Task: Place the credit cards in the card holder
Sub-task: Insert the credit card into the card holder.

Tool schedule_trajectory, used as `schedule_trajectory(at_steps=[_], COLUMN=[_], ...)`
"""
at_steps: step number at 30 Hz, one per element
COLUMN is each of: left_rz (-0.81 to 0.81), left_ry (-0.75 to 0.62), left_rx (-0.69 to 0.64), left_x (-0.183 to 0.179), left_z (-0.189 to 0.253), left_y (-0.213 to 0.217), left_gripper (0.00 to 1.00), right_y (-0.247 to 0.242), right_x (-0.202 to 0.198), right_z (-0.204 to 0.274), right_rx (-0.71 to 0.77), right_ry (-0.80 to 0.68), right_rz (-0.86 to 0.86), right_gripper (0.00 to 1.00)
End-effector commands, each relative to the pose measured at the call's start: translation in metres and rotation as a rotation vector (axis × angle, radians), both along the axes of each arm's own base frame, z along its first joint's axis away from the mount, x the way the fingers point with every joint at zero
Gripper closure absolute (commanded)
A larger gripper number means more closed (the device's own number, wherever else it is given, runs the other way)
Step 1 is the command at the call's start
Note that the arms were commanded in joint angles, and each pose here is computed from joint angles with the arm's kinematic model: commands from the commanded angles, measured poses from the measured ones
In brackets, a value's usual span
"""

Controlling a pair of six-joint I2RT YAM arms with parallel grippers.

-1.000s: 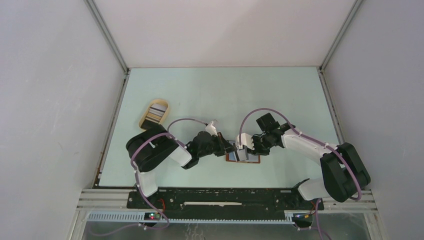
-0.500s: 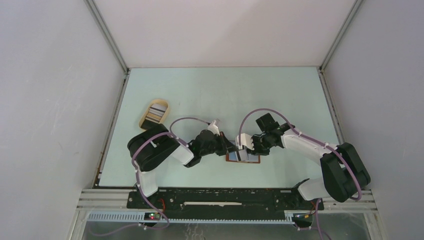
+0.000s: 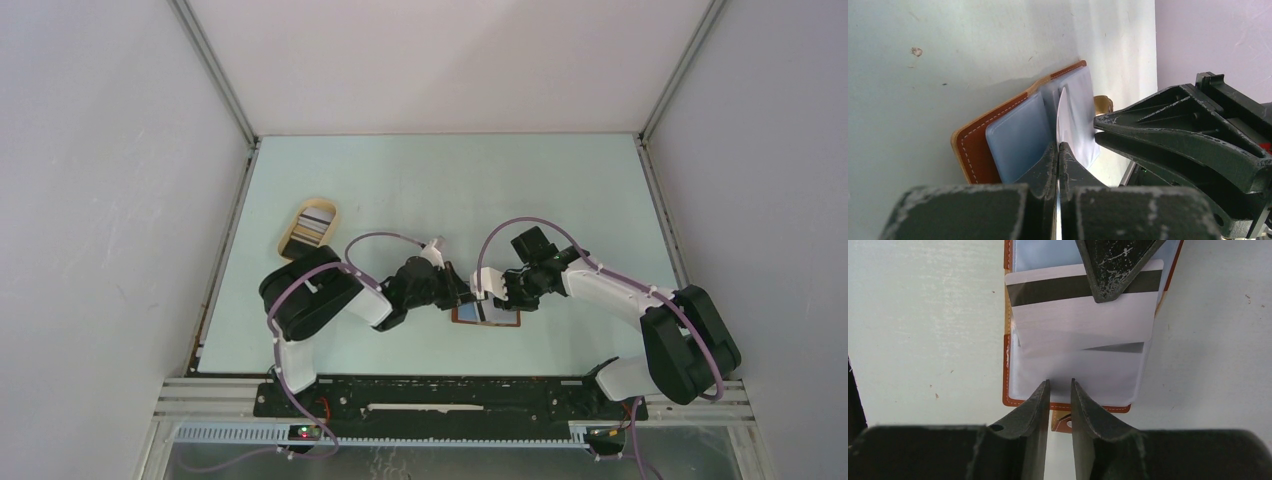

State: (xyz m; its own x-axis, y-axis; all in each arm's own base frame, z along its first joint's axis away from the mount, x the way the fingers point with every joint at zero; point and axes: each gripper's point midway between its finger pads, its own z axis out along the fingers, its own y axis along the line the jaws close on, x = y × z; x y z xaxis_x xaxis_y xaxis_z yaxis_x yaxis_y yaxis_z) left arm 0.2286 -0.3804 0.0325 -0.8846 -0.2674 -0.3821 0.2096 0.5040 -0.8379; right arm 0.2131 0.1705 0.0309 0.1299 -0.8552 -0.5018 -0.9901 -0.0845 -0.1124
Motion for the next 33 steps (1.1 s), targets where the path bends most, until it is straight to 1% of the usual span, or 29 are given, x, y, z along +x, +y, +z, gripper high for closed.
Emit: schedule_trajectory(at_steps=[1, 6, 9, 13, 21, 33], left_rz=[-0.031, -0.056, -0.045, -0.042, -0.060, -0.123], left_ry=[0.041, 0.055, 0.063, 0.093, 0.108, 0.144], left_rx=[0.062, 0.060, 0.065, 0.104, 0.156, 0.192], left_x=[-0.008, -0.010, -0.013, -0.019, -0.023, -0.026], left_z=[-0.020, -0.021, -0.020, -0.024, -0.025, -0.028], left_y=[-0.001, -0.006, 0.000, 0.008, 0.017, 0.013], left_gripper=[1.00, 1.00, 1.00, 1.00, 1.00, 1.00], right_y=[0.002, 0.003, 0.004, 0.003, 0.001, 0.003], right_x=[-0.001, -0.001, -0.001, -0.001, 0.001, 0.000], right_z=[0.002, 0.005, 0.006, 0.005, 0.002, 0.003], right_rx=[-0.008, 0.002, 0.005, -0.002, -0.019, -0.020], right_ry=[0.008, 0.003, 0.001, -0.001, -0.007, -0.012], right_rz=[0.001, -0.002, -0.001, -0.002, -0.005, 0.006], right_gripper=[0.69, 0.68, 0.67, 0.67, 0.67, 0.67])
